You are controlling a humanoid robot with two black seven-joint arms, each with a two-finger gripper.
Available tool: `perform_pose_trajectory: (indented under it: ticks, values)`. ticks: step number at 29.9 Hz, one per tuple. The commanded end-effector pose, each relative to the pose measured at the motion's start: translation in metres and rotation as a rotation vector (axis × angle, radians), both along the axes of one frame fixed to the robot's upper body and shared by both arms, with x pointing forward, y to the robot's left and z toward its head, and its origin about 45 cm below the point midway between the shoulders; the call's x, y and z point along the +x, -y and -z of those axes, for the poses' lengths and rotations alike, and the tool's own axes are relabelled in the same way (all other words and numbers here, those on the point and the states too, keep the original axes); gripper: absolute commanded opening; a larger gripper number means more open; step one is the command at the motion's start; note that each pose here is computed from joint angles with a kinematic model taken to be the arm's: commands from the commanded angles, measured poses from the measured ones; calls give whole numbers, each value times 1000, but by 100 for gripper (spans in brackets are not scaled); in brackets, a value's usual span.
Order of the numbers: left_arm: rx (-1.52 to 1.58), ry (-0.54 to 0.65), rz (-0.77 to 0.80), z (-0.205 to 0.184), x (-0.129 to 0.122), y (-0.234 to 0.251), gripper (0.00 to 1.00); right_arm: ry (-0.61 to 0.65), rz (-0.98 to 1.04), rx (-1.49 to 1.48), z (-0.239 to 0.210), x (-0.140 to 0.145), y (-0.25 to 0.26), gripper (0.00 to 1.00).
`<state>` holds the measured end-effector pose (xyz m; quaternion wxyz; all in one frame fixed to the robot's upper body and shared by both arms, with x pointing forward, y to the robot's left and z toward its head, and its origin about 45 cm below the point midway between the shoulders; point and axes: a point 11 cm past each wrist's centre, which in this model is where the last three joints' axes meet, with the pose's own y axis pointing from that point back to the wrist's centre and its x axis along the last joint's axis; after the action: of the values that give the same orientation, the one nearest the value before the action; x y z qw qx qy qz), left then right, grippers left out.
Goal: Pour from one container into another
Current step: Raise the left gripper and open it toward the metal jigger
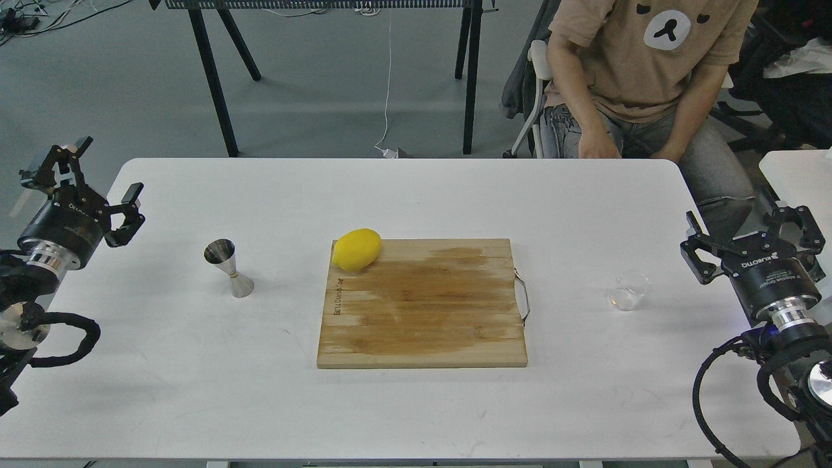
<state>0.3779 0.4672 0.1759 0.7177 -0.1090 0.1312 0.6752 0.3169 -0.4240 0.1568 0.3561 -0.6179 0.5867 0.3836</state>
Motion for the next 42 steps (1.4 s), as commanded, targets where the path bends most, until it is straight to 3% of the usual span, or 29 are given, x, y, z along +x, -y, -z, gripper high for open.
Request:
perform_pose_trajectory:
  ticks: [1,16,22,25,31,36,42]
  values:
    - [-1,1,-1,0,0,0,100,0,0,-2,0,0,0,99]
    - [30,-20,-63,4,-3,-21,100,11,2,-5,-5,1,3,99]
    - [164,-8,-11,-21,6,-29,100,15,0,-8,-7,1,3,99]
    - [306,-25,61,-33,9,-31,100,20,-4,-7,-9,2,2,99]
    - [657,-37,355,-49,26,12,100,33,-18,-1,-12,4,-4,99]
    - [772,84,557,-80,18,64,100,32,-18,-2,-12,3,-3,99]
    - [1290,282,456,-87,6,83,100,23,-15,-2,-9,0,-2,99]
